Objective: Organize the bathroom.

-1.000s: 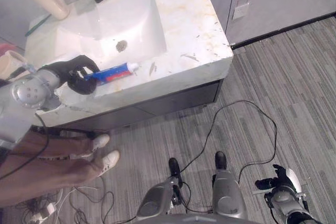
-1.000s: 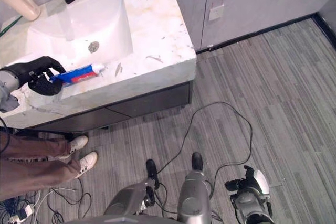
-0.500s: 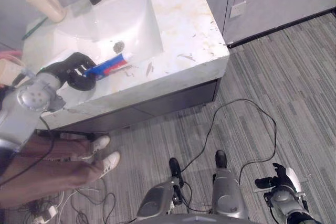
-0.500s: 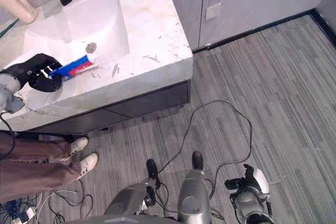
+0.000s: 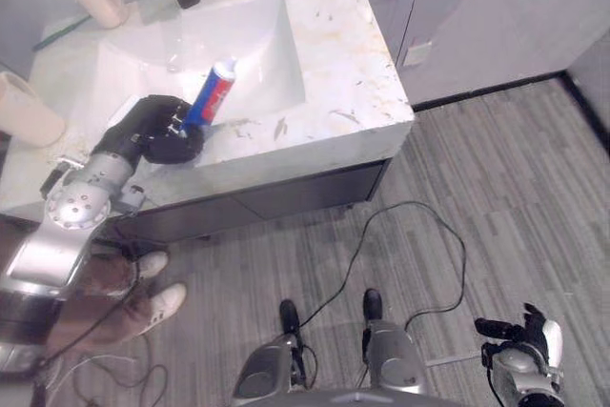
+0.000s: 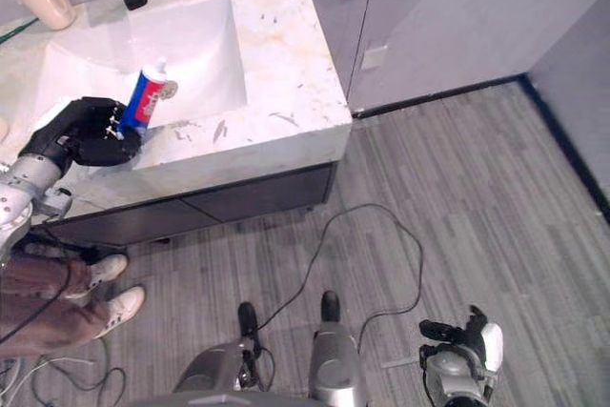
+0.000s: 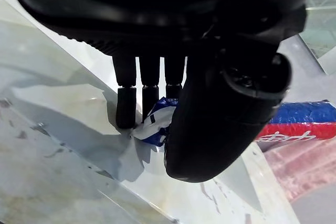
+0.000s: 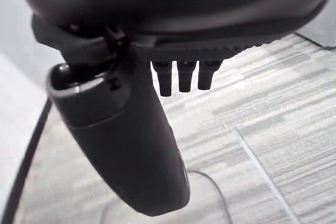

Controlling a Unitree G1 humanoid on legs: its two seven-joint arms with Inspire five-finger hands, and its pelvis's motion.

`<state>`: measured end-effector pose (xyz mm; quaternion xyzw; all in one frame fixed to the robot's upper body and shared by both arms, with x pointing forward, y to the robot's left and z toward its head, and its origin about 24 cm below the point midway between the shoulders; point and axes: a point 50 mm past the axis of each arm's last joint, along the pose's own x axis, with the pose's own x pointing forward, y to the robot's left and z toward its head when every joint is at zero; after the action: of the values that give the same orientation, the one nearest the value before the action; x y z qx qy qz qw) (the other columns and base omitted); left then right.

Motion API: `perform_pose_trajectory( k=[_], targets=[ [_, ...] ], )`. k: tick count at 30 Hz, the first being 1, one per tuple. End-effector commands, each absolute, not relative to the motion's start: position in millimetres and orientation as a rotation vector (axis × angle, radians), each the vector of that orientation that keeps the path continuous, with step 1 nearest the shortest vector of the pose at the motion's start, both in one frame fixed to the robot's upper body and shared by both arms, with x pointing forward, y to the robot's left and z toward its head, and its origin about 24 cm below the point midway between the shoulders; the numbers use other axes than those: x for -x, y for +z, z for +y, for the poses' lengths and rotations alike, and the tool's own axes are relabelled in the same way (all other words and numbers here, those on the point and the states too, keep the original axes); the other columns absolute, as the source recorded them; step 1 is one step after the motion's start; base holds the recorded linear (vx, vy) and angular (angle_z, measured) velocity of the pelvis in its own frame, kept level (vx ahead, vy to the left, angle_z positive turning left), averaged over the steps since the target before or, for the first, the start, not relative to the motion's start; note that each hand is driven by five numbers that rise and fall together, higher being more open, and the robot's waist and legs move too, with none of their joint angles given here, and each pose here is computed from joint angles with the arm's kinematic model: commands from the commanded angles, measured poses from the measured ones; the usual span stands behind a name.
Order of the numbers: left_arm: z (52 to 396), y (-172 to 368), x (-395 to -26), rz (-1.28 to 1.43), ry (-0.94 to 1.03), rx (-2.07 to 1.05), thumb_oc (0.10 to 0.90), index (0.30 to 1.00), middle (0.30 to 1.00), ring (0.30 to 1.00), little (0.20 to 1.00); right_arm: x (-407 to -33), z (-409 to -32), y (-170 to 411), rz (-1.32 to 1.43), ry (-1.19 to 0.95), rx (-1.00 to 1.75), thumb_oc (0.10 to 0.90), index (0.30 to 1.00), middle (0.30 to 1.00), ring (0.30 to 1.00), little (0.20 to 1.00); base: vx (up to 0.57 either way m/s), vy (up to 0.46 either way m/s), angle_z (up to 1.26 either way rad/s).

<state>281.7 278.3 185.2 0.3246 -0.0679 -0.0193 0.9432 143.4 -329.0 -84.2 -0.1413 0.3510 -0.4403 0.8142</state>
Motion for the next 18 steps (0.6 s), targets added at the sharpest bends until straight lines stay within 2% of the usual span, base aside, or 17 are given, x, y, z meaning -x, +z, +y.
perform_pose_trajectory(
  k=[1, 5, 9, 11, 18],
  targets=[
    [266, 191, -275, -0.231, -0.105, -0.591, 0.4, 0.3, 0.3, 0.3, 0.3, -126, -369, -49, 0.559, -1.204, 0.336, 0.8, 0.9, 0.9, 0.9, 0.9, 0.05, -0.043, -0.04],
    [270, 190, -269, -0.223, -0.086, -0.583, 0.4, 0.3, 0.3, 0.3, 0.3, -134, -397, 1, 0.323, -1.336, 0.343, 0.8, 0.9, 0.9, 0.9, 0.9, 0.07, -0.027, -0.05],
    [271, 195, -266, -0.254, -0.06, -0.562, 0.4, 0.3, 0.3, 0.3, 0.3, -160, -422, 94, 0.002, -1.371, 0.412, 0.8, 0.9, 0.9, 0.9, 0.9, 0.08, 0.01, -0.05],
    [269, 201, -266, -0.299, -0.04, -0.552, 0.4, 0.3, 0.3, 0.3, 0.3, -177, -417, 138, -0.135, -1.323, 0.458, 0.8, 0.9, 0.9, 0.9, 0.9, 0.06, 0.013, -0.07],
    [263, 224, -275, -0.444, -0.005, -0.517, 0.4, 0.3, 0.3, 0.3, 0.3, -217, -389, 191, -0.303, -1.114, 0.555, 0.8, 0.9, 0.9, 0.9, 0.9, 0.05, 0.008, -0.03]
  ],
)
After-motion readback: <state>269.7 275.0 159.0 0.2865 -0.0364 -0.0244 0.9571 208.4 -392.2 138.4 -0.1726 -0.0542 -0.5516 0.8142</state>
